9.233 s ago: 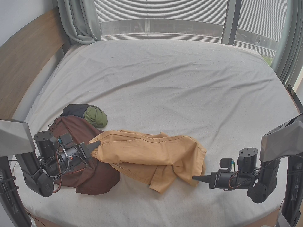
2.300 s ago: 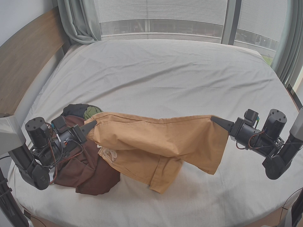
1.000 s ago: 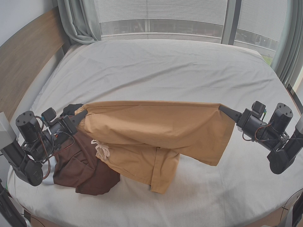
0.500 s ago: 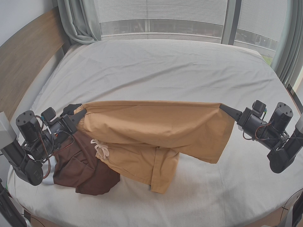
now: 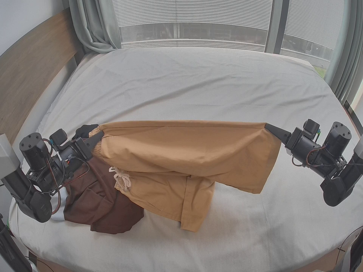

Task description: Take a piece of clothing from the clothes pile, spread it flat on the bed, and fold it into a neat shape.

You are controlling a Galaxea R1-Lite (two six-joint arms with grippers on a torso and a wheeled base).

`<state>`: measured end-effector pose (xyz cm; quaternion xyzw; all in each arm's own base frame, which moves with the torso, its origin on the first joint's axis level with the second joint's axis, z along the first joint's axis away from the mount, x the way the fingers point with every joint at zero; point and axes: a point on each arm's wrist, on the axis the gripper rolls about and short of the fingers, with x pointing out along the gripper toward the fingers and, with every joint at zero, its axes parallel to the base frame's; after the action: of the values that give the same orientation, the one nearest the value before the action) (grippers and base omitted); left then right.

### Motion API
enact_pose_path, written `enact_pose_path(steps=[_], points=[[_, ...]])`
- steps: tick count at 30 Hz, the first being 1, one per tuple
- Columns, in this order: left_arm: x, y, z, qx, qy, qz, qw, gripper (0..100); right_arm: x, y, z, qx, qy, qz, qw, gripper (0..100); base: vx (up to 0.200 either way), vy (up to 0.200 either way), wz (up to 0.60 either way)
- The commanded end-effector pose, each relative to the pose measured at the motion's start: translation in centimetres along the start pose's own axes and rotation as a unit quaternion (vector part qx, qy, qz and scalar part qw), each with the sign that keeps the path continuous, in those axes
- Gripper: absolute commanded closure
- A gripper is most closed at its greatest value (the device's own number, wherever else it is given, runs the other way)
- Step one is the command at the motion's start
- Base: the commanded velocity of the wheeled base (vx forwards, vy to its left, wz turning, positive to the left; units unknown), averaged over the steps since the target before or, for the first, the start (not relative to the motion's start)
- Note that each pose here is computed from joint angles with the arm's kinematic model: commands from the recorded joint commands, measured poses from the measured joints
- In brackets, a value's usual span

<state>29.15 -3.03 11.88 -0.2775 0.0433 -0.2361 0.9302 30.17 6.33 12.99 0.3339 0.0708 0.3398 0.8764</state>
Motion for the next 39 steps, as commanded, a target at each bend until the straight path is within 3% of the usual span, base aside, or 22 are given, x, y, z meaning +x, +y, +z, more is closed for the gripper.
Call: enact_pose_path(steps=[1,11,19,39], points=[[0.0,-0.1,-0.1,0.000,0.002,-0.001,1.0000,100,0.4,-0.2,-0.3,0.001,0.005,0.001,1.0000,100,0.000,0.000,0.00],[1.9,0.1,0.2,-0.007,-0.029,0.012,0.9995,100,2.7,-2.9,0.3,-0.005,-0.010,-0.002,0.9999,100,0.000,0.000,0.00],[5.1,2.2,-0.6,-0.012,-0.048,0.035,0.9982,100,4.6,-5.2,1.4,-0.014,-0.029,-0.003,0.9995,100,0.000,0.000,0.00],[9.9,5.1,-2.6,-0.012,-0.056,0.031,0.9979,100,7.7,-9.7,0.8,-0.007,-0.027,-0.016,0.9995,100,0.000,0.000,0.00]])
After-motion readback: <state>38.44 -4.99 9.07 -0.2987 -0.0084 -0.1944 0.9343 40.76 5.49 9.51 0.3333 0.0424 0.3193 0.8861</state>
